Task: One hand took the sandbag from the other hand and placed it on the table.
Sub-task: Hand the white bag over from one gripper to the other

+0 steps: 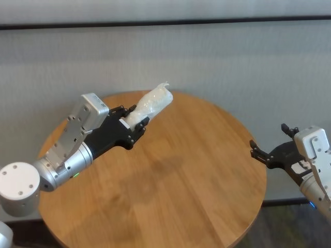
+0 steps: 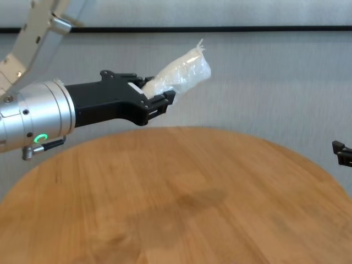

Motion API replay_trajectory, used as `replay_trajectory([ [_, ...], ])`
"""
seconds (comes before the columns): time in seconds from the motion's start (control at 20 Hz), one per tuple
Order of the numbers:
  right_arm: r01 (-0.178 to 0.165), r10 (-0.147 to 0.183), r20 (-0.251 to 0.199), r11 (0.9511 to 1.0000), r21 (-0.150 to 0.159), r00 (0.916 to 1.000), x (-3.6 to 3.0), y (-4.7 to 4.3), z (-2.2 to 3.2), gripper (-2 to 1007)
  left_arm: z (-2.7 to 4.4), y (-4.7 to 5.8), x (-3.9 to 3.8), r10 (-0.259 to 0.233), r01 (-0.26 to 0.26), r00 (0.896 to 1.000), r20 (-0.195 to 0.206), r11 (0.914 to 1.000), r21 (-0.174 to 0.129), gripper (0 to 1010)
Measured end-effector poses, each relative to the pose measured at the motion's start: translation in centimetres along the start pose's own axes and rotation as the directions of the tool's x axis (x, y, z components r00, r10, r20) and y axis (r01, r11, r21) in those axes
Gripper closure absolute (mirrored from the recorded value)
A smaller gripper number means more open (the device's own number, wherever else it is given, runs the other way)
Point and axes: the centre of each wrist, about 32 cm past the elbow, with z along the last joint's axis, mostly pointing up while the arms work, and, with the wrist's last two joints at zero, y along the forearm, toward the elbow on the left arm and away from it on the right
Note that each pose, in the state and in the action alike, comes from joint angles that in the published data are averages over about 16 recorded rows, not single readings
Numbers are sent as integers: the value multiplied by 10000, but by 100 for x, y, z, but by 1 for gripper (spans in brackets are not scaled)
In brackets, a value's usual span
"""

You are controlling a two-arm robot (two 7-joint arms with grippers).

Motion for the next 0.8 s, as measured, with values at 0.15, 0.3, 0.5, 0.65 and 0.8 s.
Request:
replay_trajectory([
  [0.15,0,0,0,10000,0,10000,0,0,0,3,13,19,4,-80,80,10000,7,9998,-173,599],
  [0.3,0,0,0,10000,0,10000,0,0,0,3,30,35,5,-218,219,9998,43,9992,-332,599],
  [0.5,0,0,0,10000,0,10000,0,0,0,3,57,51,1,-466,471,9988,123,9975,-519,599],
  [0.65,0,0,0,10000,0,10000,0,0,0,3,80,61,-4,-694,705,9974,191,9953,-658,599],
  [0.8,0,0,0,10000,0,10000,0,0,0,3,105,70,-11,-944,963,9952,268,9922,-788,599],
])
